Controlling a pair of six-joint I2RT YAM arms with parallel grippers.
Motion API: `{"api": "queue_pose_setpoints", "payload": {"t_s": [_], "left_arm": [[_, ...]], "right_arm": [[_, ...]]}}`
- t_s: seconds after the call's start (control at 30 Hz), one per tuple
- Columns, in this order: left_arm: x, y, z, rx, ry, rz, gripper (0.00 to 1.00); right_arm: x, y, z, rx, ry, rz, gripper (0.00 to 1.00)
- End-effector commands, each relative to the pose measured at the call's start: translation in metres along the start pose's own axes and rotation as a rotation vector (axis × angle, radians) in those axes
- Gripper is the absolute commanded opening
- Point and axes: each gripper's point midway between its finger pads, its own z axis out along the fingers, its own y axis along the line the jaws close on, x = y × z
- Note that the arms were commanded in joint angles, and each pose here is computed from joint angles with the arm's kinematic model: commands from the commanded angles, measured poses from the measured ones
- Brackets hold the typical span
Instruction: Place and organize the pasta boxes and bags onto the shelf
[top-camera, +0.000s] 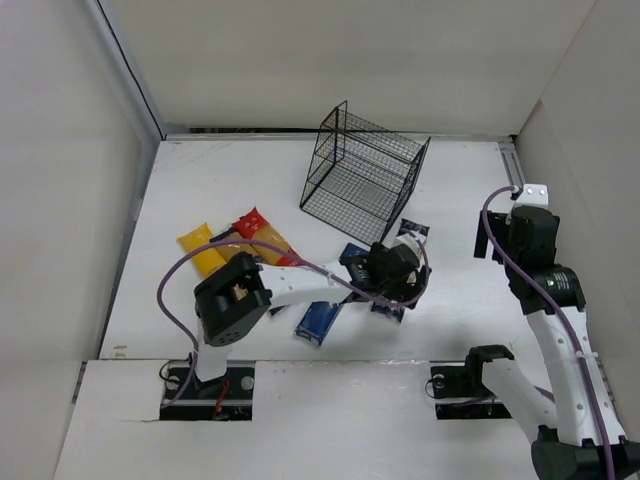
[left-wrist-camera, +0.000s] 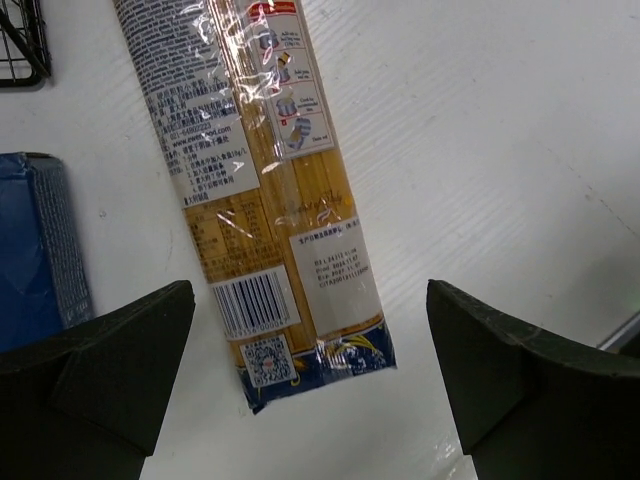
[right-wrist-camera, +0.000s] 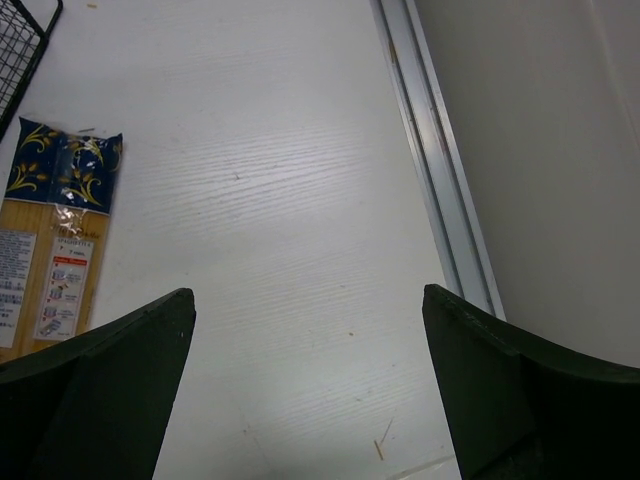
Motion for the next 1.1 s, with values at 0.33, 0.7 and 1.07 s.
{"api": "queue_pose_setpoints", "payload": {"t_s": [0.33, 0.7, 1.07], "left_arm": [[-0.006, 0.025, 0.045, -0.12, 0.038, -0.04, 1.0], [0.016, 0.019, 0.075, -0.079, 0.115, 0.028, 1.0], [-0.003, 0.023, 0.046, -0.157, 0.045, 0.081, 0.0]], "right_arm": [[-0.018, 0.004, -0.004, -0.034, -0.053, 0.0, 0.99], [-0.016, 0.005, 0.0, -0.034, -0.064, -0.005, 0.99], [-0.022, -0.01, -0.013, 0.022, -0.117, 0.033, 0.99]]}}
